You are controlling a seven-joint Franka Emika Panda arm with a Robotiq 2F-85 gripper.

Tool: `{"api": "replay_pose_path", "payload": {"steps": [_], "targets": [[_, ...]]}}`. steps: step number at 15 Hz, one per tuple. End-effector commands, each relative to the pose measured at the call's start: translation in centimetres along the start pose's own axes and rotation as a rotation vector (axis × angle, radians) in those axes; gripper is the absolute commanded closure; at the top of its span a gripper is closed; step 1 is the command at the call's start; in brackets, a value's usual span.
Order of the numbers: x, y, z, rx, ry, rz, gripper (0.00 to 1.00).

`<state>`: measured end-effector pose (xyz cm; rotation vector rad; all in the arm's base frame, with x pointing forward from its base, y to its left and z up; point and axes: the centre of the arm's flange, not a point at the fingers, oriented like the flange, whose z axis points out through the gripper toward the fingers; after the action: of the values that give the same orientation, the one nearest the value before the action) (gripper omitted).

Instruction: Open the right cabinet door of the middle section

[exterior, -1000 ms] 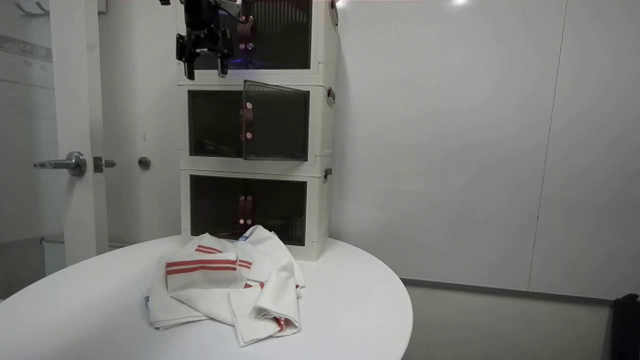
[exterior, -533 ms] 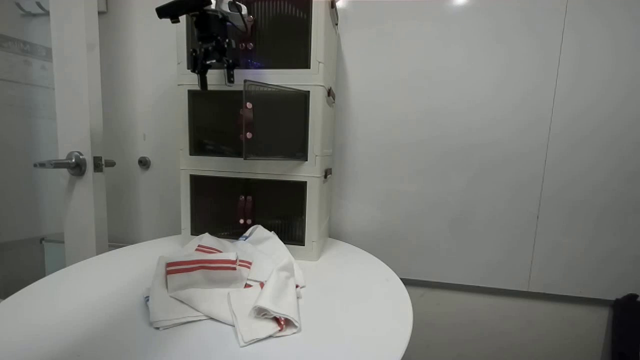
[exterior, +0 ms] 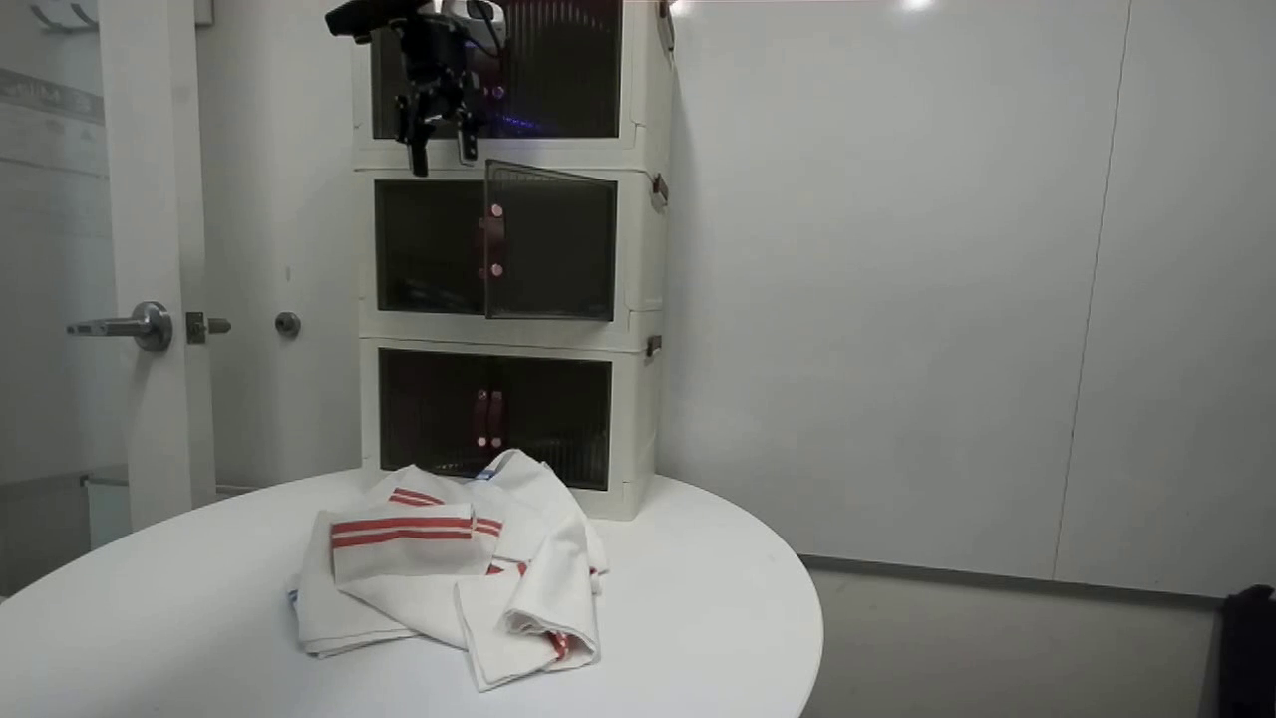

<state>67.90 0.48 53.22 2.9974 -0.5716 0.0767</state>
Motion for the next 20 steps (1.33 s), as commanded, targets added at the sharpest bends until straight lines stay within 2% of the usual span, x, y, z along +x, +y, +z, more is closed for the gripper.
{"api": "replay_pose_path", "payload": {"steps": [1, 12, 16, 20], "targets": [[1.9, 1.2, -0.5, -0.011, -0.034, 0.039, 0.00], [6.7, 6.8, 2.3, -0.068, 0.005, 0.209, 0.00], [7.4, 9.5, 2.9, -0.081, -0.011, 0.240, 0.00], [6.9, 13.1, 1.7, -0.079, -0.028, 0.251, 0.00]]}}
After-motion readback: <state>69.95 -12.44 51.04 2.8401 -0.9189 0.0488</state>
